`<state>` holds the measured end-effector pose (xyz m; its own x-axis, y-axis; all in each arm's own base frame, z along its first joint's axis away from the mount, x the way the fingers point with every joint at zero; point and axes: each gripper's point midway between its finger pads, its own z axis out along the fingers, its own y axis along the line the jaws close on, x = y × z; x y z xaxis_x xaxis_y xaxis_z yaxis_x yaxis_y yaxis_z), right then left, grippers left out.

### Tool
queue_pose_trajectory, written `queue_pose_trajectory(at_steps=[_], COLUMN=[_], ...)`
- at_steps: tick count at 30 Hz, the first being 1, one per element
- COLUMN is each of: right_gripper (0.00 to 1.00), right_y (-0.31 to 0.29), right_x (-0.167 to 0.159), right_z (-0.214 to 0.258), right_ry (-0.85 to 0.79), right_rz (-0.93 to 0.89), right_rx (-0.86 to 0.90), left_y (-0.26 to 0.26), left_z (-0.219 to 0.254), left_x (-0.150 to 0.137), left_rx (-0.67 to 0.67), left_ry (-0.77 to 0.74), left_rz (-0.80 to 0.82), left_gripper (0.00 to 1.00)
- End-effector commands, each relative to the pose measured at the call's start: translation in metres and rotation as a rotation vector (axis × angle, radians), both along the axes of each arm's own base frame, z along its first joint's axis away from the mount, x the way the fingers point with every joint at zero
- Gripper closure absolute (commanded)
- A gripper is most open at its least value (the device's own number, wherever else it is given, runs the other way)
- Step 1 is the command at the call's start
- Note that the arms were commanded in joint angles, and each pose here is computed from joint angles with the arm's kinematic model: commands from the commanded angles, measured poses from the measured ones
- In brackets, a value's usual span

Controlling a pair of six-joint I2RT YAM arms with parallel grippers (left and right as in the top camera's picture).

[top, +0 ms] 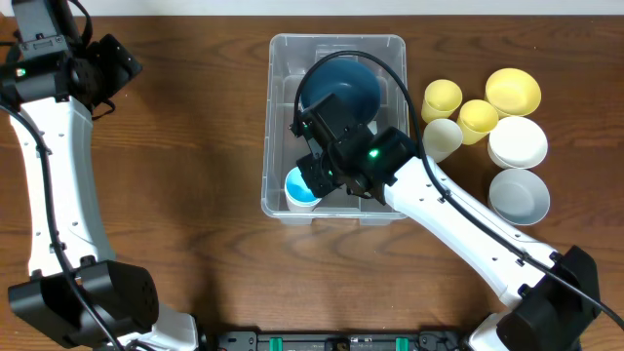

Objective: Pack container
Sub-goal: 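Drop the light blue cup into the pink cup and withdraw, then move the right gripper down and grasp the white cup's rim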

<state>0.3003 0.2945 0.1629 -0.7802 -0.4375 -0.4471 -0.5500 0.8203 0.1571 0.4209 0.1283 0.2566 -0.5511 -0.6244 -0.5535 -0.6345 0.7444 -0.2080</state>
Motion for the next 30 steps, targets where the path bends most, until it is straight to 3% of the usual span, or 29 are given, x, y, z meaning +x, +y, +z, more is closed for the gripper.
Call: queue_pose_trajectory(at_steps=[1,15,30], right_gripper=[0.53,0.43,0.42], right_y=[-0.013,-0.169,-0.27], right_x=[0.013,0.042,0.057], right_z=[0.01,0.045,0.013], right_ry=[-0.008,0.059,0.125], right_rz=[-0.062,-0.462,-0.822], right_rx=[0.004,-0.028,-0.017], left_y=[0.004,0.004,0.004], left_z=[0.003,0.003,0.003], left_x=[-0.001,-0.001,-0.001], left_rx=[0.016,0.016,0.016], left_ry=[0.001,0.001,0.001], left_rz=[0.003,0.003,0.003], left_gripper=[0.02,0.02,0.02])
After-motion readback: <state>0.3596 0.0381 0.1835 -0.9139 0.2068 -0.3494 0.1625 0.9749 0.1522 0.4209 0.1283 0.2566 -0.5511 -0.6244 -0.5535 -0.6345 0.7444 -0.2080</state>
